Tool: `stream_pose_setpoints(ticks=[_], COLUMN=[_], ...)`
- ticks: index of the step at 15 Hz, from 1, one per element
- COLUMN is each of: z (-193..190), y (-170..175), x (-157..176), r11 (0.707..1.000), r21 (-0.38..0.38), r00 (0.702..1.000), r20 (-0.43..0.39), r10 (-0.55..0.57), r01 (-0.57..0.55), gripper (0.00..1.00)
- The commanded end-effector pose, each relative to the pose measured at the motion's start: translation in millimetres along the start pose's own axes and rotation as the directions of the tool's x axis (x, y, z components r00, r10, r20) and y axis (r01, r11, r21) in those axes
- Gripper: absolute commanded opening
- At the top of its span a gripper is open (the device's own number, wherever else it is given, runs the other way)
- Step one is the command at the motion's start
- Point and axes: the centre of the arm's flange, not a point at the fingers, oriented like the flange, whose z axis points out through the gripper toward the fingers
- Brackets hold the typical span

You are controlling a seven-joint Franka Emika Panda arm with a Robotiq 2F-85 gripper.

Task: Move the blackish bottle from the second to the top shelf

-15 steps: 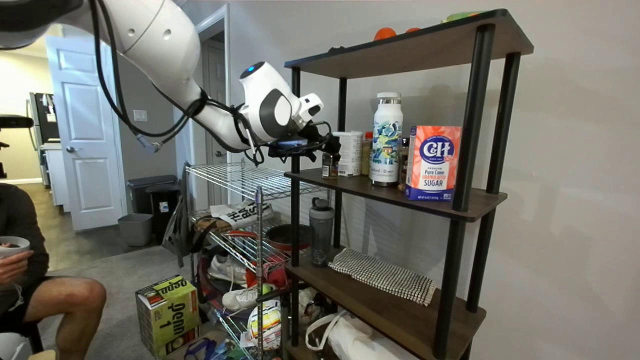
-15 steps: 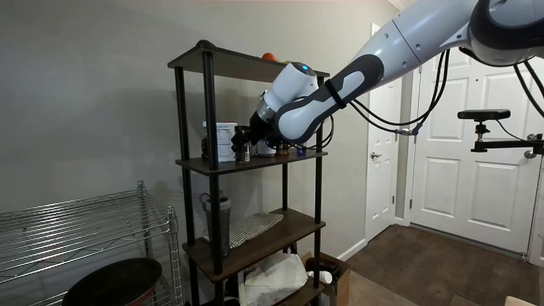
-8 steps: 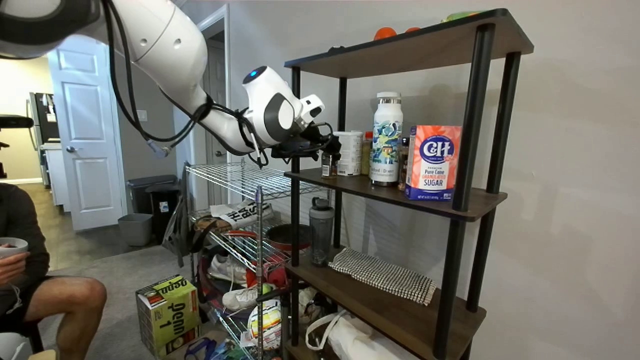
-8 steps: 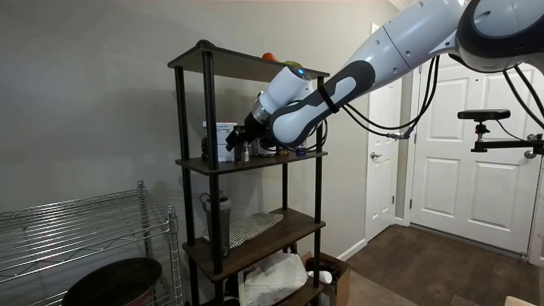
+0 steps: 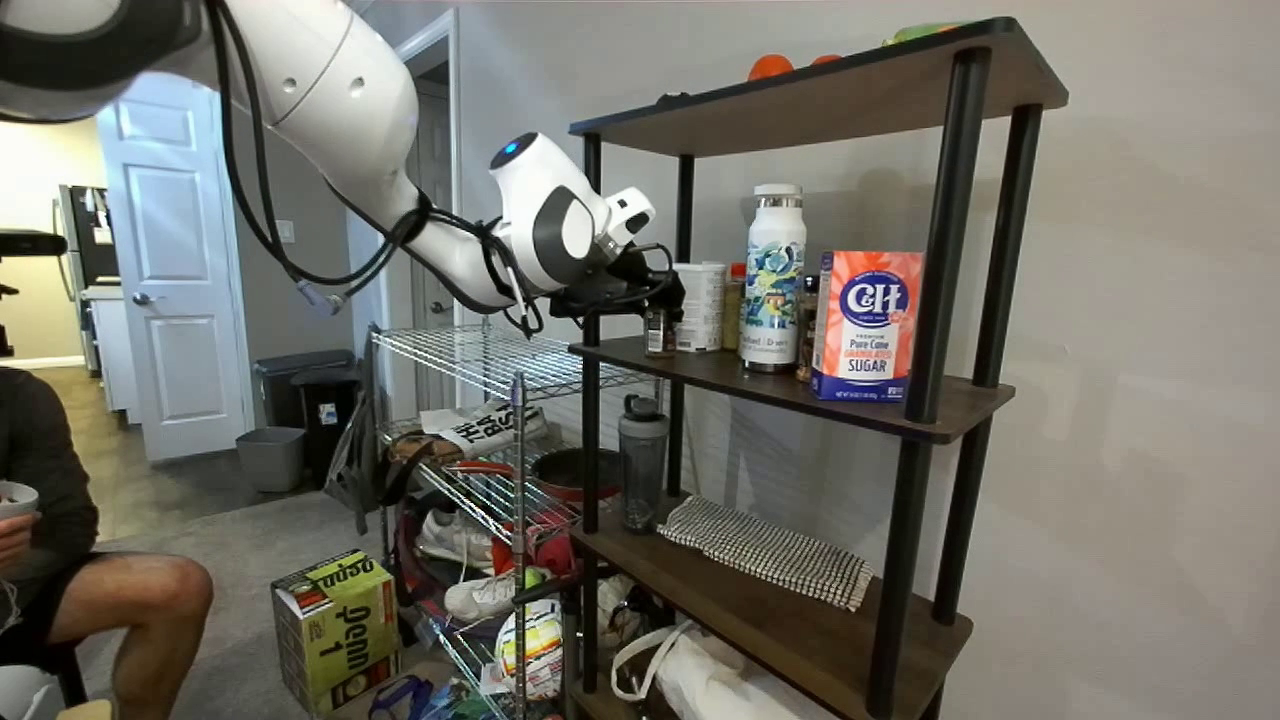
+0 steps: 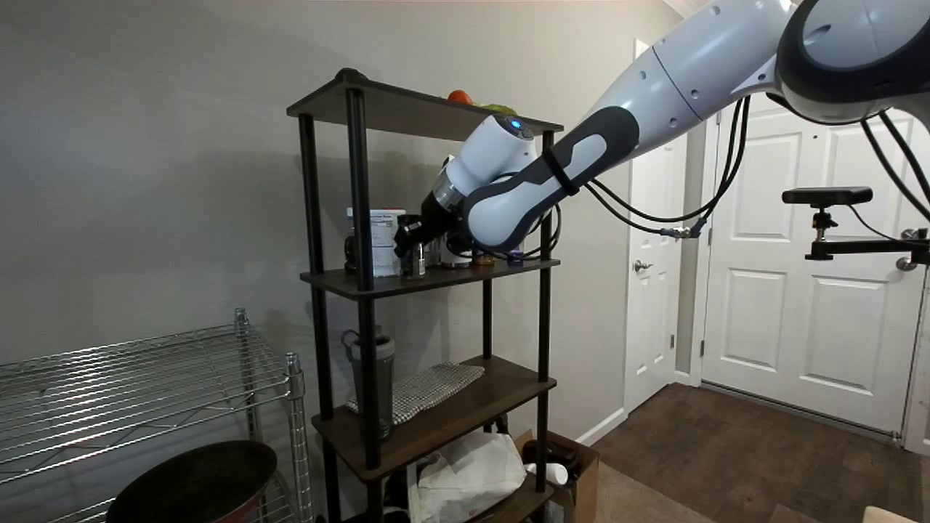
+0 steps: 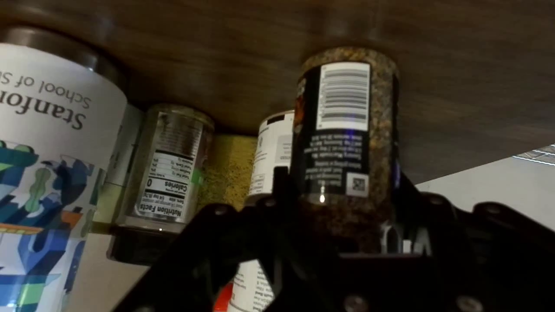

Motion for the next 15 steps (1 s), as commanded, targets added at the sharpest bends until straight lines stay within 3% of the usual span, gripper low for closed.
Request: stream_pose_setpoints(ticks=[1,7,15], z=[-5.7,-52.7,-111.4], y=[-0.5,-8.2,38.0], x=[-3.3,-12.2,-38.5], r11=[1.000,0.999,0.980], r21=[-0.013,-0.020,-0.146], r00=[1.000,0.999,0.991], r20=[-0.016,-0.022,-0.039], r10=[0.012,0.047,0.130], r01=[-0.012,-0.047,-0.134], gripper=[0.29,0.29,0.29])
